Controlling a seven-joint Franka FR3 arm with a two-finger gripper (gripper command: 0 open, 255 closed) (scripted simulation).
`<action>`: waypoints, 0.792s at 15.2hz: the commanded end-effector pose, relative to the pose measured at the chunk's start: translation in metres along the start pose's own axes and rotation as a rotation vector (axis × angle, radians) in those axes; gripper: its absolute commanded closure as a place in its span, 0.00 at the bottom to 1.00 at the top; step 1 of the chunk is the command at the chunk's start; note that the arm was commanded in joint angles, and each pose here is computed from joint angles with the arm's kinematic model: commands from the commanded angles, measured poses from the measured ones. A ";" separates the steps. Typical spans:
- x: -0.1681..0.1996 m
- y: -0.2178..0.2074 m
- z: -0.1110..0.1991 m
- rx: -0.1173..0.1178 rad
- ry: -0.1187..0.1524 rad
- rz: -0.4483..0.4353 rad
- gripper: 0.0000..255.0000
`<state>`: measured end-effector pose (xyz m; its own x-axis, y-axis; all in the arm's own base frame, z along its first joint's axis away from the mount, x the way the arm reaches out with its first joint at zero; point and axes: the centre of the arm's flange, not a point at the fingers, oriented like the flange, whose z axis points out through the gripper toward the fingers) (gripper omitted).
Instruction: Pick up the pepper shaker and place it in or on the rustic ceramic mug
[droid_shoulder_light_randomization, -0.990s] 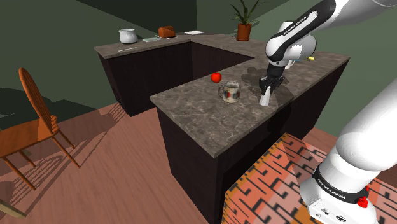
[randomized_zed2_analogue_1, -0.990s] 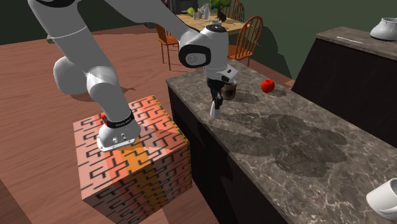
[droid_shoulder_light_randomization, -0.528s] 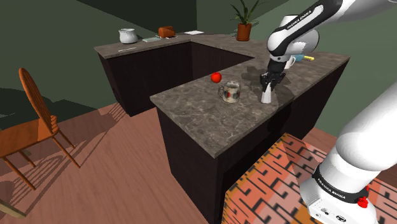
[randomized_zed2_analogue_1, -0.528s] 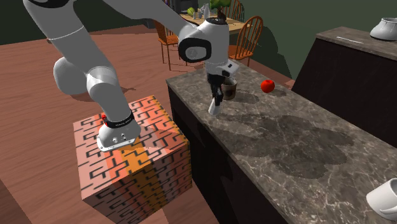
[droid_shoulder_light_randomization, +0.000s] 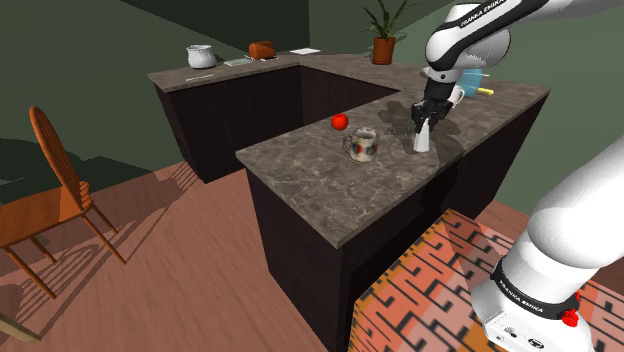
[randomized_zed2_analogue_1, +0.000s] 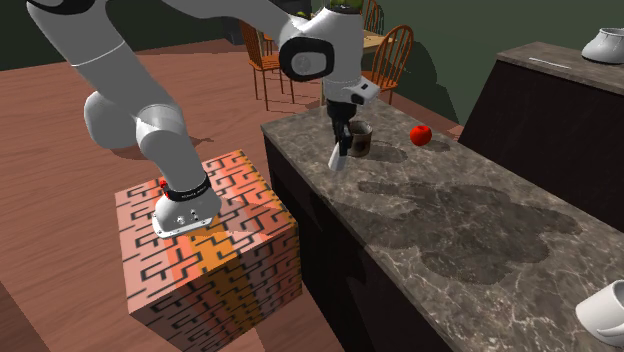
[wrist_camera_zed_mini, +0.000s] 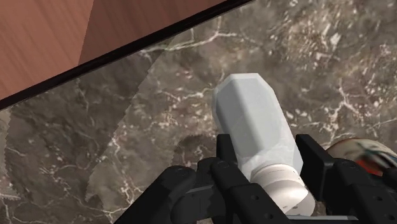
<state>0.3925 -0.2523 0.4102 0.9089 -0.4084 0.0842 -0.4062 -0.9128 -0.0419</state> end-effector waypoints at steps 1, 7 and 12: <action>0.001 -0.002 -0.011 0.000 0.000 0.000 1.00; 0.003 -0.003 -0.042 0.000 0.000 0.000 1.00; 0.006 -0.005 -0.069 0.000 0.000 0.000 1.00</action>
<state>0.3936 -0.2515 0.4728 0.9089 -0.4084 0.0841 -0.4063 -0.9128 -0.0417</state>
